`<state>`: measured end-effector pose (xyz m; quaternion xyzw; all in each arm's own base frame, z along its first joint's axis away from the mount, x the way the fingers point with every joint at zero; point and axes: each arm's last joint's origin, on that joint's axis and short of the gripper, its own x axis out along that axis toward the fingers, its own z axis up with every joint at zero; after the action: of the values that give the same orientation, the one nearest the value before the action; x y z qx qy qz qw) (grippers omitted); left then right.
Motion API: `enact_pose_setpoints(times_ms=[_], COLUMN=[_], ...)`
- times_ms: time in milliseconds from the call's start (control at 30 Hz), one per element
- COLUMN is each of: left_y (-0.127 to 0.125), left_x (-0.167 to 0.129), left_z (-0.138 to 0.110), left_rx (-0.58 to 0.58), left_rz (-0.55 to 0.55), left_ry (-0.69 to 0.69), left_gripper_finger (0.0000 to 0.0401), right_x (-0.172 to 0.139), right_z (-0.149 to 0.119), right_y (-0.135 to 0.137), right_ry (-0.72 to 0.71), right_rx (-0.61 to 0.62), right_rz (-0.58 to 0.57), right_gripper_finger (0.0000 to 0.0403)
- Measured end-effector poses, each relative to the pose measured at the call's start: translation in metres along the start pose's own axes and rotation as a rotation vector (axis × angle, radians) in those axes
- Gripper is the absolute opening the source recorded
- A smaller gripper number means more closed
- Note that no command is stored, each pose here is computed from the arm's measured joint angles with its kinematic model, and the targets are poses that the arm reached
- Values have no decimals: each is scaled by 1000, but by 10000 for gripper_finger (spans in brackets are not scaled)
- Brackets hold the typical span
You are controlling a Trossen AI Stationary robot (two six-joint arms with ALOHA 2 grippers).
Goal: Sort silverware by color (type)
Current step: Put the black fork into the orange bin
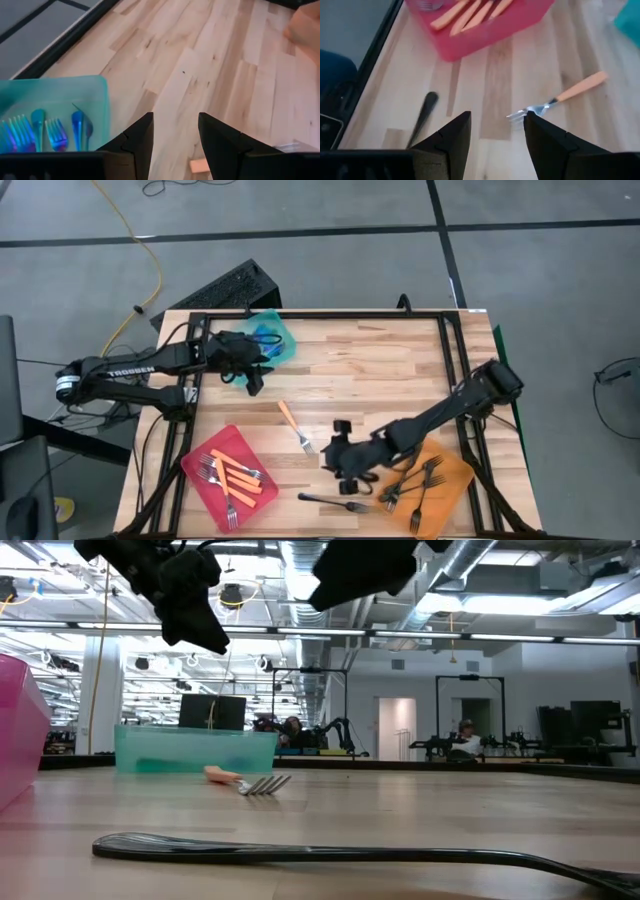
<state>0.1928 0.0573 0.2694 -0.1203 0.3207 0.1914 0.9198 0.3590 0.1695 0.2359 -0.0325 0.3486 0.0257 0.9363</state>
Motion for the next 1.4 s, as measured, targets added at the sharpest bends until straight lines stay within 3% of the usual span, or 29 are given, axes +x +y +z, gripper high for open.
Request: enact_pose_setpoints(times_ms=[167,367,533,800,900,1000,1400], left_y=[-7,-14,-22,-28,-28,-28,-28], left_x=[0,-1,-2,-3,-3,-3,-3], left_z=[-1,-3,-5,-6,-6,-6,-6], left_rx=[-7,-4,0,18,18,18,10], left_rz=[-24,-51,-68,-39,-23,-22,-19], left_ry=[5,10,17,-1,-6,-6,-7], left_gripper_finger=[139,139,139,139,139,139,139], right_x=[15,40,35,31,34,30,33], right_z=[10,-2,-5,-21,-32,-29,-37], right_y=[23,48,58,80,83,83,82], right_ry=[16,64,42,37,89,80,105], right_rx=[-8,-6,48,31,13,60,63], right_rz=[20,17,-19,-105,-120,-126,-137], right_gripper_finger=[202,202,202,202,202,202,202])
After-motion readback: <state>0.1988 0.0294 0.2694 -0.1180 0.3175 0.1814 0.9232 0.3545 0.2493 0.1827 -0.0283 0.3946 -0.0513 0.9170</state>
